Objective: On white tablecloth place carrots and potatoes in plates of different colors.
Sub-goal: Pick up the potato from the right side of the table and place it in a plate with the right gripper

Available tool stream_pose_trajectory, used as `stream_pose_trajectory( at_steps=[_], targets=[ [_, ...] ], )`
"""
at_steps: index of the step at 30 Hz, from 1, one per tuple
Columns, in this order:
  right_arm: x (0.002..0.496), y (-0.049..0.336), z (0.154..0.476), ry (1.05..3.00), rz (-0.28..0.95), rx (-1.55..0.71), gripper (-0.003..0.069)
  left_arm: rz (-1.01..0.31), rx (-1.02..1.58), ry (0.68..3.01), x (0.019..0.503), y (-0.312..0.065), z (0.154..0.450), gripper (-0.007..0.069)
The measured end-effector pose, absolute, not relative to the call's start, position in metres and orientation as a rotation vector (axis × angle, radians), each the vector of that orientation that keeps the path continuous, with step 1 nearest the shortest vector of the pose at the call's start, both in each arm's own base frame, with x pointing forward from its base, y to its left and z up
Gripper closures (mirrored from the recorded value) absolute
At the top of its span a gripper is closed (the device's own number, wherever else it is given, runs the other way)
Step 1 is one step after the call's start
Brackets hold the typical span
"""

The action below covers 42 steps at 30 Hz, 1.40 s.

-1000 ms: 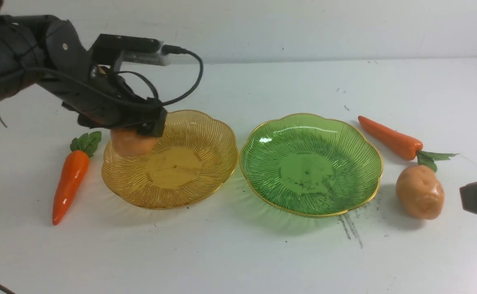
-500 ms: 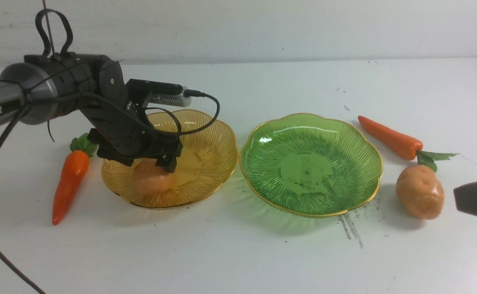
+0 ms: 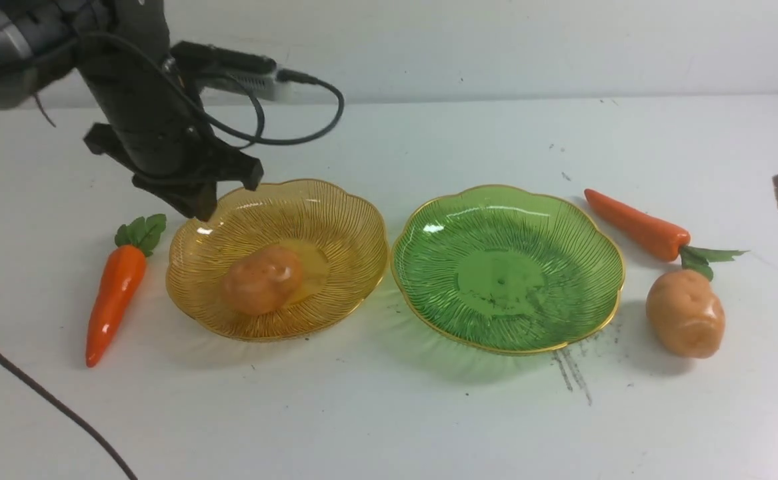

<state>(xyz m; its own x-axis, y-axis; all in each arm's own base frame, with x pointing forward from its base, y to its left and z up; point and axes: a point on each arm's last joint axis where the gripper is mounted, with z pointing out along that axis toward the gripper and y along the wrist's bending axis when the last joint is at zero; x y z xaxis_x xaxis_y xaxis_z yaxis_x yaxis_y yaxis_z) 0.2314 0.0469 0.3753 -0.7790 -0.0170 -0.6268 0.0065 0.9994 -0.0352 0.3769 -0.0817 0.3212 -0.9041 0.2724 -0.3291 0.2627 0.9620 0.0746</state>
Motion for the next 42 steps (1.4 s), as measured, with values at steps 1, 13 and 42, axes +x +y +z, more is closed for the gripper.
stream_pose_trajectory(
  at_steps=[1,13,42],
  targets=[
    [0.240,0.045,0.370,2.482,-0.060,0.011,0.0649,0.031,0.382,2.756,0.368,-0.080,0.331,0.0612],
    [0.320,0.014,0.288,2.678,0.044,0.224,0.0265,-0.140,0.414,2.743,0.254,-0.066,0.353,0.0629],
    [0.383,0.026,0.185,2.960,0.137,0.159,0.0061,-0.105,0.411,2.753,0.195,-0.050,0.341,0.0629]
  ],
)
